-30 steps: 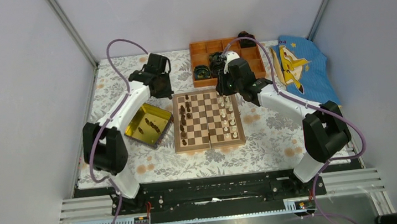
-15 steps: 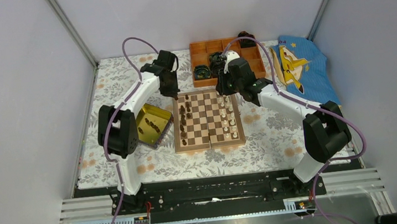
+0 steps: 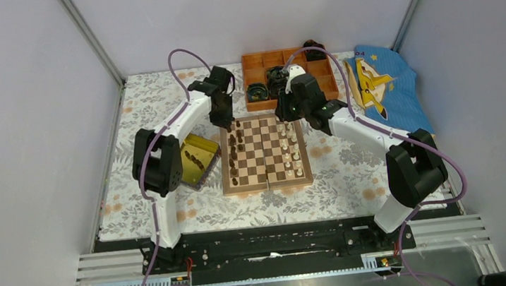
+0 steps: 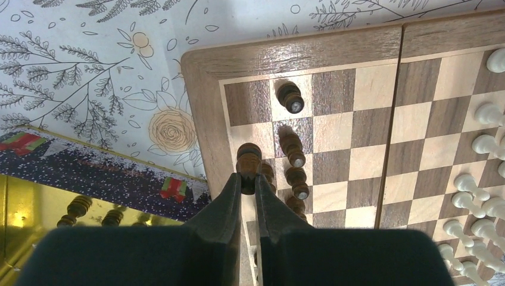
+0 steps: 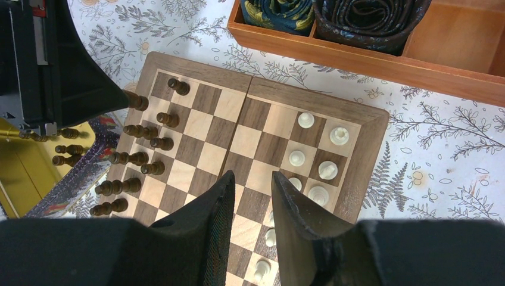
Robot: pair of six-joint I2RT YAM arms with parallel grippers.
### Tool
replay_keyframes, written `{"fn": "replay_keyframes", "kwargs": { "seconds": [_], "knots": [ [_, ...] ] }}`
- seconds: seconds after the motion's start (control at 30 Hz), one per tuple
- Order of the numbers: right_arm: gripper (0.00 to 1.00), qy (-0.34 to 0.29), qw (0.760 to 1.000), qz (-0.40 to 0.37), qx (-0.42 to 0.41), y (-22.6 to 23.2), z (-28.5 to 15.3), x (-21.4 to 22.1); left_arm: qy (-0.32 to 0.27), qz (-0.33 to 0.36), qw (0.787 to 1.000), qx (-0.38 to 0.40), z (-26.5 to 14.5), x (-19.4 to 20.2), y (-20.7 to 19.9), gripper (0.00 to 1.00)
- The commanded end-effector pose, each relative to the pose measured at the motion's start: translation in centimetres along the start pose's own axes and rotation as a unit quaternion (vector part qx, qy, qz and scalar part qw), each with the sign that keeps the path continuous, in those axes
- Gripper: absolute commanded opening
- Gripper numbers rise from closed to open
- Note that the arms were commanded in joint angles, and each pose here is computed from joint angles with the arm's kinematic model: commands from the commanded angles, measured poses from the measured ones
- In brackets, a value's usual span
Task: Set up the chess pieces on the board
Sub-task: Place the chess piece on the chessboard.
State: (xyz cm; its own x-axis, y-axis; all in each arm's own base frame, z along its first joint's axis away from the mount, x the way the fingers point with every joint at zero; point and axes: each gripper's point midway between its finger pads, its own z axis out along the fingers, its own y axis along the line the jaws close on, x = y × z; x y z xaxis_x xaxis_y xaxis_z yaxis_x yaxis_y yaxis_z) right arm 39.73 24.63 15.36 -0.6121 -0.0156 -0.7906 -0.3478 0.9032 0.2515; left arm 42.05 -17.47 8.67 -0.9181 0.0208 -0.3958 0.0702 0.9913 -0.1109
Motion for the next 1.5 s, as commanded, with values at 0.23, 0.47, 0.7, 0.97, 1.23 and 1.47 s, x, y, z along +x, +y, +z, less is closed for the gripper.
{"fn": "replay_keyframes", "kwargs": {
  "seconds": [0.23,0.47,0.7,0.97,1.23,1.47],
  "knots": [
    [0.36,-0.027,1.000,0.004,0.001,-0.2,-0.2,-1.8,0.011,0.029,0.999,0.009,0.0,0.4,-1.2,0.00],
    [0.36,-0.028,1.000,0.005,0.000,-0.2,-0.3,-1.8,0.016,0.035,0.999,0.010,0.5,0.7,-1.7,0.00],
    [0.36,-0.028,1.000,0.005,-0.001,-0.2,-0.4,-1.8,0.015,0.036,0.999,-0.001,0.9,0.6,-1.5,0.00],
    [0.36,-0.026,1.000,0.006,-0.002,-0.2,-0.3,-1.7,0.012,0.036,0.999,-0.016,1.1,0.5,-1.0,0.00],
    [0.36,-0.024,1.000,0.005,-0.003,-0.1,-0.2,-1.5,0.009,0.036,0.999,-0.025,1.2,0.3,-0.7,0.00],
    [0.36,-0.023,1.000,0.005,-0.003,-0.2,-0.1,-1.5,0.012,0.036,0.999,-0.029,1.5,0.5,-0.5,0.04]
  ]
}}
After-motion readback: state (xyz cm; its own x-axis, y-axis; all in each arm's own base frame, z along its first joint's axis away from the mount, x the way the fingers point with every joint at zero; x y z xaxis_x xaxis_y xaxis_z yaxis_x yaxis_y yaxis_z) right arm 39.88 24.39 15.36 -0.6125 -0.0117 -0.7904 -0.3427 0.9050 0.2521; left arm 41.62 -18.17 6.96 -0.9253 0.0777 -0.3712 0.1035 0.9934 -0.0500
